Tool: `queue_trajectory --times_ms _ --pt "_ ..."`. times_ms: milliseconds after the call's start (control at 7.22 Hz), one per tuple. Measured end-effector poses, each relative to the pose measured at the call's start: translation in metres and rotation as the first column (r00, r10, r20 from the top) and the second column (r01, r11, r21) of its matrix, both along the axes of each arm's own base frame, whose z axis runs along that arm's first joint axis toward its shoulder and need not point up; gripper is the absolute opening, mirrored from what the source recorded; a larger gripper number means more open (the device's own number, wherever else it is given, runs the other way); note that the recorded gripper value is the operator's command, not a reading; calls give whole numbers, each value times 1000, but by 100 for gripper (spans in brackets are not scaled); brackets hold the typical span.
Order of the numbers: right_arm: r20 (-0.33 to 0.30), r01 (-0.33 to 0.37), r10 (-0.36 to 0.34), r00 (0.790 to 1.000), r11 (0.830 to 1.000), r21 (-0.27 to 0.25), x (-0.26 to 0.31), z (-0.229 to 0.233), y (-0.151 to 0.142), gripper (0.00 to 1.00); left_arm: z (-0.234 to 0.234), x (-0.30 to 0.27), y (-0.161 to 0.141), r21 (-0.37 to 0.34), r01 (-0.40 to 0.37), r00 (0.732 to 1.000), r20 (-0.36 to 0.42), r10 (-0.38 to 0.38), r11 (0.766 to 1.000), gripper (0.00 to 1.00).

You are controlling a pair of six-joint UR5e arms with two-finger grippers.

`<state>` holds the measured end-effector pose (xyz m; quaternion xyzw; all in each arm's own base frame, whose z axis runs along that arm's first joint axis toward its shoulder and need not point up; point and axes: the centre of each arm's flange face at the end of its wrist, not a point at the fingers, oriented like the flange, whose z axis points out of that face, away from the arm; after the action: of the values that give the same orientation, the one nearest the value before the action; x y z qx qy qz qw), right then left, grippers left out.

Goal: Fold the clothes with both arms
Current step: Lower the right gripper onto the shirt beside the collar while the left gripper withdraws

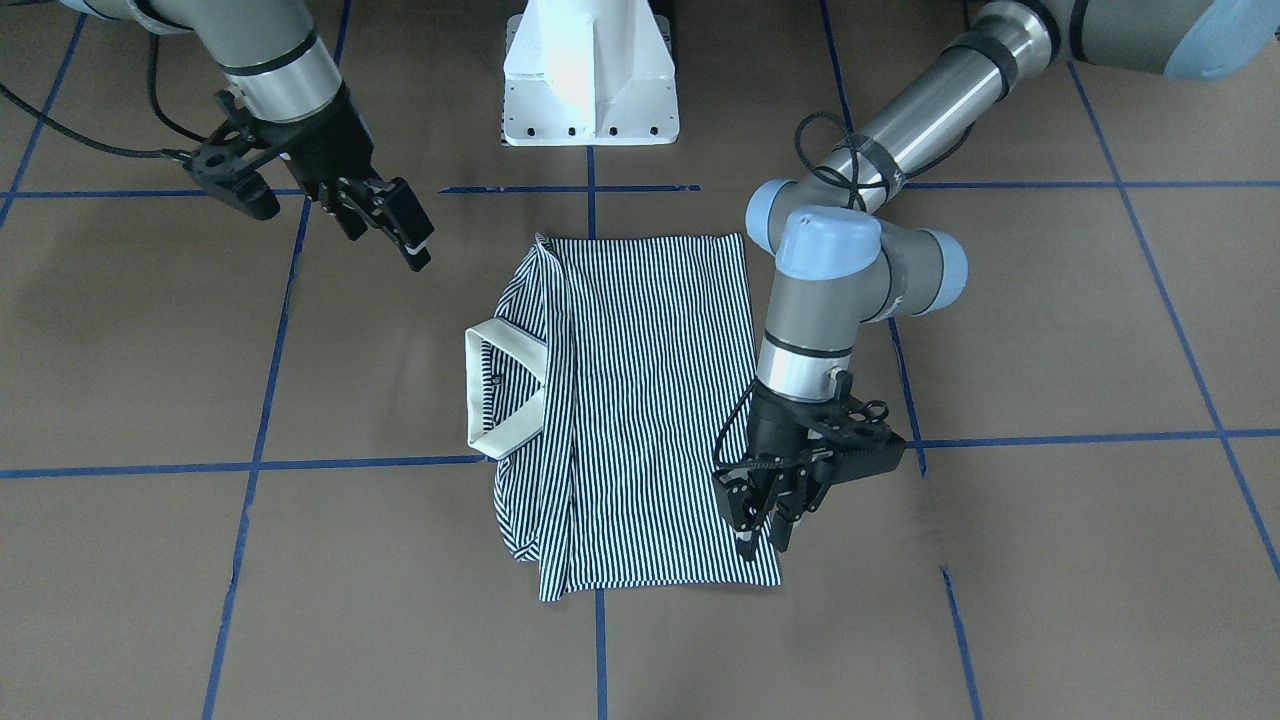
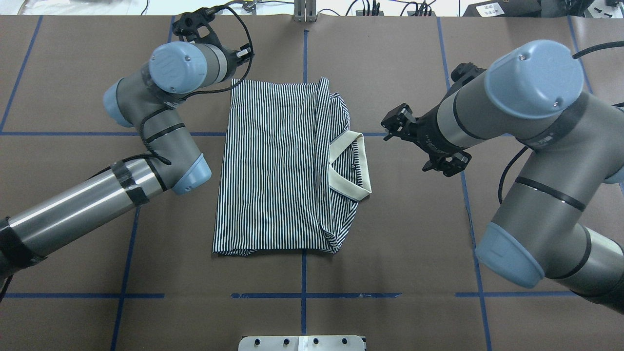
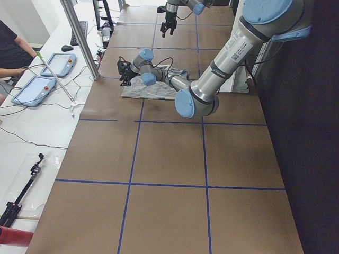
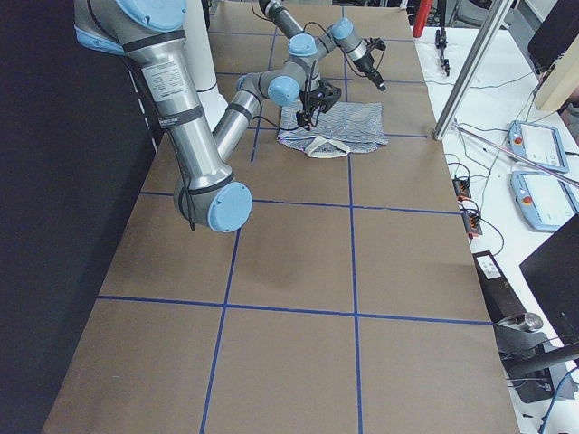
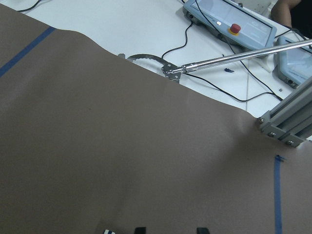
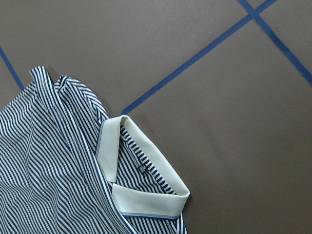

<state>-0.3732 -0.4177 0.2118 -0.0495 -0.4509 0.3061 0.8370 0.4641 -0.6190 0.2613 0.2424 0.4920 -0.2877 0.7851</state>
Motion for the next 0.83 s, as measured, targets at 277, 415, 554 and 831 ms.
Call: queue_trajectory --times_ms 277,415,554,831 --pt "-48 80 -77 996 995 66 -68 -13 29 100 10 -50 36 20 -43 998 -53 44 999 45" --pt "-93 167 -155 984 977 133 -101 -16 44 100 16 -64 46 24 -49 997 -60 50 999 45" --pt "-156 281 -251 955 935 215 -128 -13 55 100 20 -70 52 24 -51 997 -61 52 998 45" --pt "-261 445 -374 890 836 321 -169 -10 65 100 28 -76 56 16 -50 997 -60 51 999 45"
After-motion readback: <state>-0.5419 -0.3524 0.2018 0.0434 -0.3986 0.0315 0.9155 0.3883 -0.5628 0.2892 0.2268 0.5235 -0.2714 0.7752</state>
